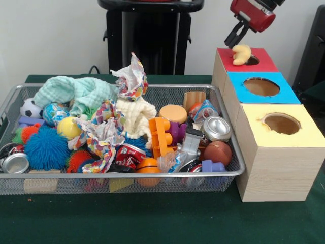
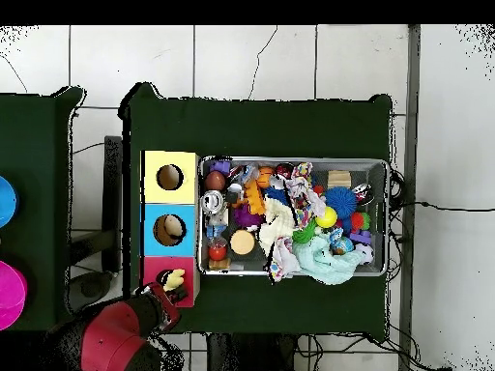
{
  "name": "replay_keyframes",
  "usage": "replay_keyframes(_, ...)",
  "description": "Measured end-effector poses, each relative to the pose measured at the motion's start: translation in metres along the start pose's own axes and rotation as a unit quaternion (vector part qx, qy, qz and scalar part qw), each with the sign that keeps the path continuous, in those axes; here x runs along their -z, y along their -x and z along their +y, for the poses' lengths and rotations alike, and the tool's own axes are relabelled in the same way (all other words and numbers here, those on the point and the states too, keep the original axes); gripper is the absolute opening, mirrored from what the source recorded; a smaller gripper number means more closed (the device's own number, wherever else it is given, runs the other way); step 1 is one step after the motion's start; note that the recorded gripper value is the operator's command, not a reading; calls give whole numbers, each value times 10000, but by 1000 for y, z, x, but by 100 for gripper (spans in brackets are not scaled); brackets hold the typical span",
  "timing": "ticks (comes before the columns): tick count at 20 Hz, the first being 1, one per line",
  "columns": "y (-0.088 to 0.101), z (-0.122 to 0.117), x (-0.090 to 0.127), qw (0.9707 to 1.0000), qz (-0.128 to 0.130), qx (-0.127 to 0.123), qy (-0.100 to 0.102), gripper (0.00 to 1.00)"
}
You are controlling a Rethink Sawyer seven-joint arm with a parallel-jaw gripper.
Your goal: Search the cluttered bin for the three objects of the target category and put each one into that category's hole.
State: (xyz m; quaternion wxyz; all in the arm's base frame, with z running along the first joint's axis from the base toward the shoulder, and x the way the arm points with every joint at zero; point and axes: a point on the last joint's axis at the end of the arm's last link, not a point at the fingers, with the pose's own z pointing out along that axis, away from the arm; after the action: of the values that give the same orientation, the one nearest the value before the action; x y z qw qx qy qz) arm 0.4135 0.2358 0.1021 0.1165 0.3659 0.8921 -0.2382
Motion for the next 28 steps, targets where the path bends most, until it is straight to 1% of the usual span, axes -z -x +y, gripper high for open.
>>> replay_keyframes(2,-3,1,-3,10000,7,-20,-22,0)
replay_keyframes(8,-24,3,-16,9998,-40,-159,-145,0)
replay_keyframes(10,-26,3,-18,9996,-63,-221,-166,0)
replay_keyframes(13,-26,3,-18,9991,-88,-391,-169,0)
replay_keyframes(16,-25,4,-18,9987,-90,-475,-170,0)
replay_keyframes(21,-23,5,-19,9986,-88,-489,-170,0)
replay_keyframes(28,-15,9,-23,9984,-133,-521,-187,0)
